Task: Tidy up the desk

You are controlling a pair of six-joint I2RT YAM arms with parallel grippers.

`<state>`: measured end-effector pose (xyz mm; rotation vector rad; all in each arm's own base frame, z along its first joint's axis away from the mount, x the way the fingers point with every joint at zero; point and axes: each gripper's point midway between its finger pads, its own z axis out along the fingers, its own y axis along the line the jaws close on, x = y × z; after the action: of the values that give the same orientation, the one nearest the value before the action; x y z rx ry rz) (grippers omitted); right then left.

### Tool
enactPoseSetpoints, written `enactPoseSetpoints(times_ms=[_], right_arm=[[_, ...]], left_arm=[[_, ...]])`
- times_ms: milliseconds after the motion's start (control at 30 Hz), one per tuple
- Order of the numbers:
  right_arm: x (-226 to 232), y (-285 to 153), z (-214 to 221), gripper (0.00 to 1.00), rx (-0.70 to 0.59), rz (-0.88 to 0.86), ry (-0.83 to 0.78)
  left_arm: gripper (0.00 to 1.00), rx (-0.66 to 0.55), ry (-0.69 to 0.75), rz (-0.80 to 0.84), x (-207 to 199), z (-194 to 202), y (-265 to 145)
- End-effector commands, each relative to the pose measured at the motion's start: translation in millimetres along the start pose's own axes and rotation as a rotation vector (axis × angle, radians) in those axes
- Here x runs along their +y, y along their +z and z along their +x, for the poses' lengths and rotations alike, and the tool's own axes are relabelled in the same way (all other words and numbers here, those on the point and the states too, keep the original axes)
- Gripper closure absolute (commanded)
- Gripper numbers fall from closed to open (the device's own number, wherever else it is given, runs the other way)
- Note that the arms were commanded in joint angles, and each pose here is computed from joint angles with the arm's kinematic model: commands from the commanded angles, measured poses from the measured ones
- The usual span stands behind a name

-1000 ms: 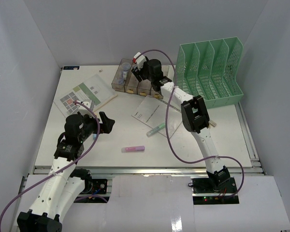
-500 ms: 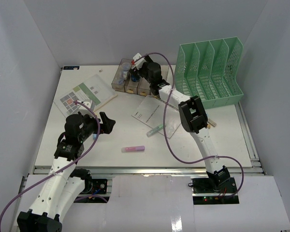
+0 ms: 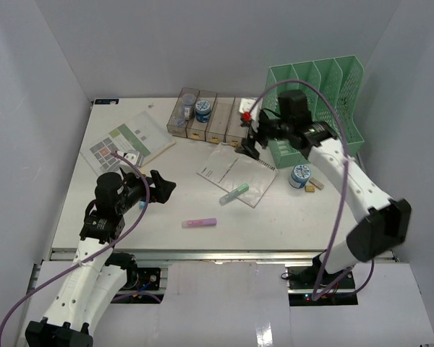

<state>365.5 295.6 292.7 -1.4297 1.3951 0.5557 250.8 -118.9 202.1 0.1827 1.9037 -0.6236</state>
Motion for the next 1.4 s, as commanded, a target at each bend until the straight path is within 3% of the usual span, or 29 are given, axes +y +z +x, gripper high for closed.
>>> enactPoseSetpoints(times_ms=[0,167,300,533,1100,1367], right_arm=[[85.8,-71.1,85.3,0.10,0.208,-0.132,0.329],[87.6,-146.7,164.8,0.10,0.359,0.136,0.593],[84.5,-180.9,213.7,0.10,0.467,0.350,0.738],[56.0,-198.7,242.8,0.10,0.459,0.593,0.846],[34.4,-163.1,274.6,0.10,0.508,0.539,0.865],[18.6,-159.3,290.0,0.10,0.566,0.607,0.871]], left_arm=[[0.02,-0.031,0.027,0.060,-12.3,-10.0,-3.9],[0.02,-0.025,0.027,0.076,-14.6,-8.8,-3.5],[0.02,-0.018,0.023,0.084,-15.7,-7.2,-2.5],[0.02,-0.003,0.017,0.094,-16.4,-4.1,-0.5],[0.02,0.018,0.013,0.106,-16.8,0.2,2.6],[0.02,0.022,0.012,0.104,-16.1,1.4,3.3]])
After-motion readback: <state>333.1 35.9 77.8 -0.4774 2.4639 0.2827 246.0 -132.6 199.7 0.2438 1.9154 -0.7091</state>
